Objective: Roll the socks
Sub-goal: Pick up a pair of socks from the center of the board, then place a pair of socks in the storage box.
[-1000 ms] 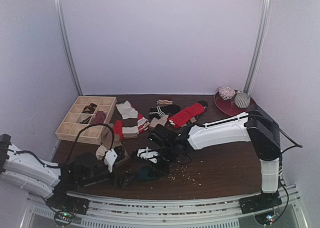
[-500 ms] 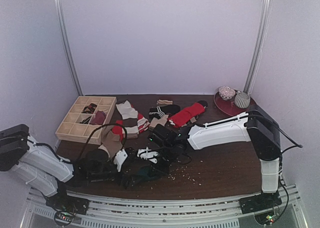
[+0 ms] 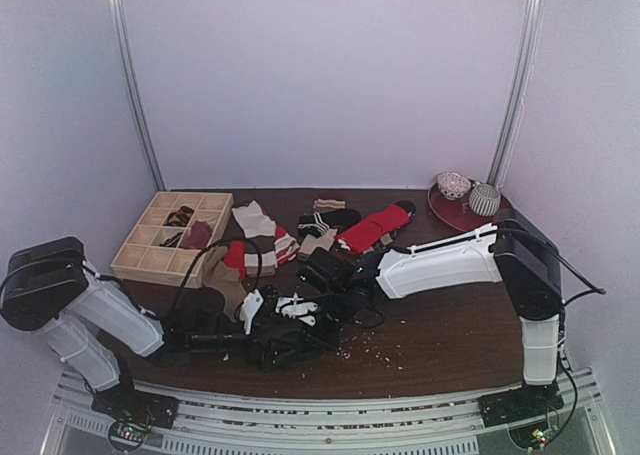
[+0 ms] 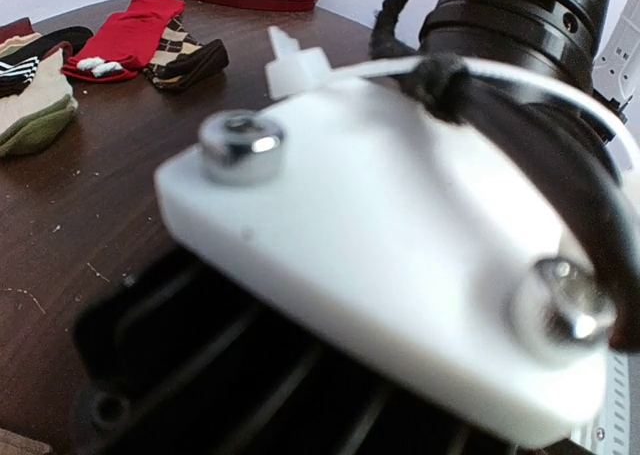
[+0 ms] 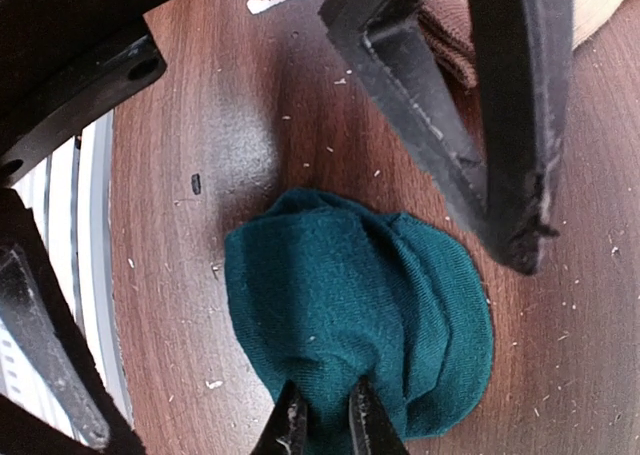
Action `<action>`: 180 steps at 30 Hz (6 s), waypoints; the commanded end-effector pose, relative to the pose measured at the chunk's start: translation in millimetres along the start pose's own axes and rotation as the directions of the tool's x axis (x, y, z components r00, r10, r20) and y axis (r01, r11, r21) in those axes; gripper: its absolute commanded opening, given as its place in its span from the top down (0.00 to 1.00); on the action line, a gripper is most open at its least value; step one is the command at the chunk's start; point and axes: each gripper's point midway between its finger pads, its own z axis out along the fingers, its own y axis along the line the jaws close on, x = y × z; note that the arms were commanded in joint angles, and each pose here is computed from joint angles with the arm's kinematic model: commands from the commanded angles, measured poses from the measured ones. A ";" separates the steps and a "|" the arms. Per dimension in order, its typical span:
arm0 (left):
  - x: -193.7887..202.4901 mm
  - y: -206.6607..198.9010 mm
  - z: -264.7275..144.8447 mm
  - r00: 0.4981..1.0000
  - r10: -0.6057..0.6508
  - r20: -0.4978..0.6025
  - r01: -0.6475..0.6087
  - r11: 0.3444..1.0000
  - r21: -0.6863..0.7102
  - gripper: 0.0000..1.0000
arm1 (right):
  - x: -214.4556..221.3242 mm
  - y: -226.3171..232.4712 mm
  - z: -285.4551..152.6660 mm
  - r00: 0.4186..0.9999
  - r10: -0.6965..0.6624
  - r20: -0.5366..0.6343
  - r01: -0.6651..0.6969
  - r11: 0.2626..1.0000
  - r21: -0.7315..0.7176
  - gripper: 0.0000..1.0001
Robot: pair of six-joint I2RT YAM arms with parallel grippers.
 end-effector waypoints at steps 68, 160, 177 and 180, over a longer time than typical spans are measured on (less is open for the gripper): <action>65.6 0.0 3.0 0.957 -0.202 -0.209 0.224 0.970 0.089 0.54 | 122.5 -8.9 27.4 0.916 0.112 -0.386 -0.089 0.993 0.076 0.90; -134.3 453.2 -280.0 0.998 -0.045 -0.033 -0.008 0.485 -0.874 1.00 | 55.6 -39.5 -145.9 0.670 0.363 0.647 -0.388 0.915 -0.112 0.44; -106.7 500.1 -287.1 0.995 -0.089 -0.049 -0.004 0.450 -0.893 1.00 | 59.0 -43.6 -121.4 0.681 0.409 0.607 -0.387 0.905 -0.175 0.45; -102.8 507.5 -290.0 0.994 -0.098 -0.051 -0.002 0.441 -0.897 1.00 | 59.0 -44.6 -118.1 0.684 0.414 0.600 -0.387 0.904 -0.182 0.45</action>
